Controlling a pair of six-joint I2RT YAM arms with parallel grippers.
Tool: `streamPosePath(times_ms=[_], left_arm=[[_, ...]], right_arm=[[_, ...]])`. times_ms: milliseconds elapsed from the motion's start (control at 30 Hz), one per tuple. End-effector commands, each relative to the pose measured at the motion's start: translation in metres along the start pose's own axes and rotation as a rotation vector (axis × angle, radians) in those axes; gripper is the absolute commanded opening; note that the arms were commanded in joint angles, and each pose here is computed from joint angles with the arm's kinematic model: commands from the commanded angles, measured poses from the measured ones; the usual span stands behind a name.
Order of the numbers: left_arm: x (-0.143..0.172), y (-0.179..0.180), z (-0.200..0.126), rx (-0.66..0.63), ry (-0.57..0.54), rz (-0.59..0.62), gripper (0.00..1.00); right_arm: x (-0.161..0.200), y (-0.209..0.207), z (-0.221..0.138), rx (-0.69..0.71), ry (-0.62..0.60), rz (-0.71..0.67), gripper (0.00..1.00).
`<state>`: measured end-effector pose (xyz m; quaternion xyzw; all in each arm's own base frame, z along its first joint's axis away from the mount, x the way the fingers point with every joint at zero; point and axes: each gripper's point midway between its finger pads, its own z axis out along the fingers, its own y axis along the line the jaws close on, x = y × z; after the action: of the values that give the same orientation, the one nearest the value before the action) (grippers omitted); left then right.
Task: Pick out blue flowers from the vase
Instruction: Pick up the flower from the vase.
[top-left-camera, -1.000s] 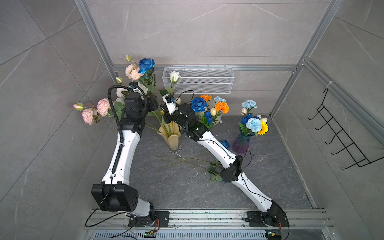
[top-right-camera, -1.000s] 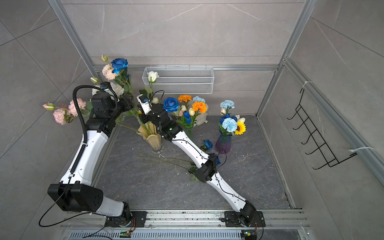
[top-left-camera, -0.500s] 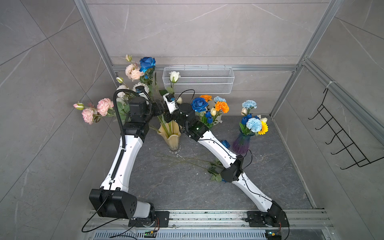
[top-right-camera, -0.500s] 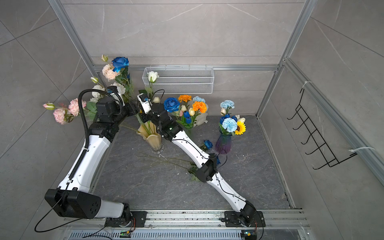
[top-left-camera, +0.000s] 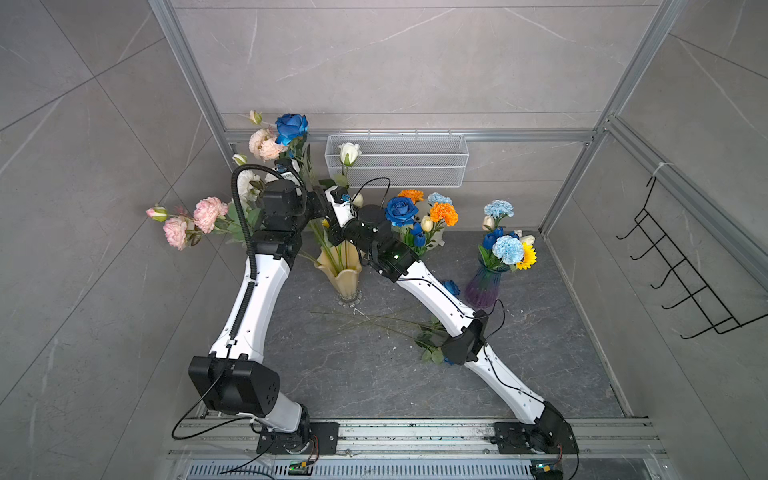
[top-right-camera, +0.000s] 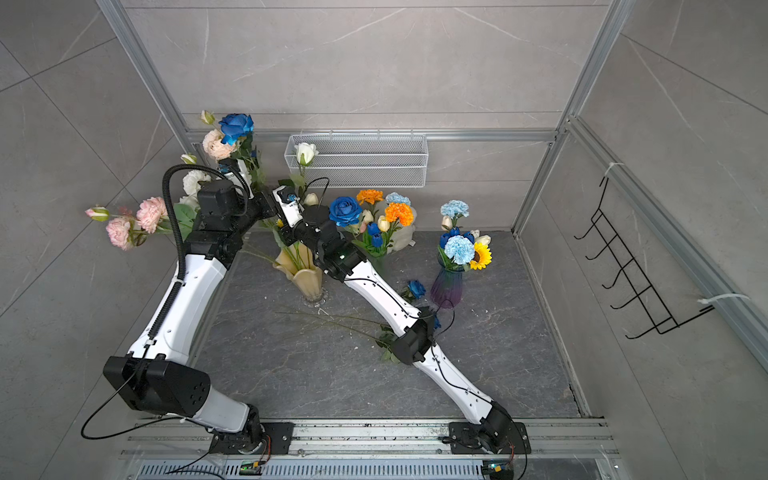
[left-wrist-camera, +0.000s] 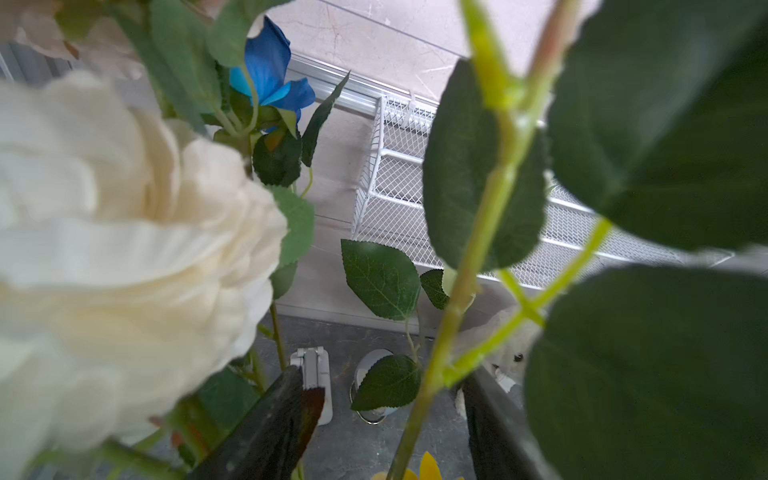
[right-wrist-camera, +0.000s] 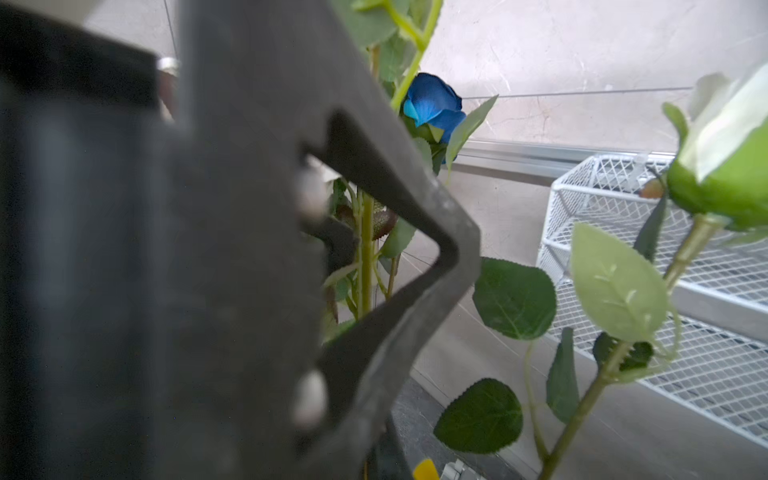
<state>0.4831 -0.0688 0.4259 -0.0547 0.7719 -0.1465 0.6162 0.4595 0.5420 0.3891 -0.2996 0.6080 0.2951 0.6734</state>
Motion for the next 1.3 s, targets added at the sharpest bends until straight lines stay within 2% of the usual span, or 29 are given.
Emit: streamPosePath(times_ms=[0, 200, 367, 433, 500, 667, 800, 933, 1000, 1100, 1267], left_arm=[[-0.029, -0.009, -0.005, 0.025, -0.083, 0.019, 0.53], [-0.037, -0.012, -0.010, 0.033, -0.111, 0.034, 0.22], [-0.047, -0.015, -0.020, 0.040, -0.151, 0.072, 0.07], [-0.050, -0.016, -0.022, 0.044, -0.168, 0.092, 0.01], [-0.051, -0.016, -0.022, 0.041, -0.178, 0.103, 0.00], [-0.049, -0.014, -0.023, 0.040, -0.192, 0.123, 0.00], [-0.049, -0.013, -0.026, 0.033, -0.204, 0.144, 0.00], [-0.057, -0.016, -0.033, 0.035, -0.223, 0.173, 0.00], [-0.065, -0.019, -0.041, 0.036, -0.240, 0.187, 0.00], [-0.077, -0.024, -0.053, 0.046, -0.260, 0.205, 0.00], [-0.101, -0.037, -0.084, 0.076, -0.322, 0.232, 0.00]], right_arm=[[-0.036, 0.005, -0.014, -0.015, -0.059, -0.001, 0.00], [-0.034, 0.003, -0.013, -0.004, -0.055, -0.001, 0.00], [-0.031, 0.002, -0.012, 0.006, -0.048, 0.010, 0.00], [-0.030, 0.002, -0.012, 0.006, -0.046, 0.011, 0.06], [-0.032, 0.002, -0.013, 0.004, -0.048, 0.011, 0.24], [-0.041, 0.002, -0.016, 0.007, -0.060, 0.004, 0.46], [-0.050, 0.001, -0.021, 0.020, -0.062, -0.013, 0.57], [-0.058, 0.006, -0.027, 0.057, -0.049, -0.090, 0.65], [-0.062, 0.013, -0.031, 0.061, -0.035, -0.129, 0.68], [-0.074, 0.021, -0.039, 0.065, -0.038, -0.164, 0.79], [-0.100, 0.035, -0.053, 0.089, -0.064, -0.221, 0.87]])
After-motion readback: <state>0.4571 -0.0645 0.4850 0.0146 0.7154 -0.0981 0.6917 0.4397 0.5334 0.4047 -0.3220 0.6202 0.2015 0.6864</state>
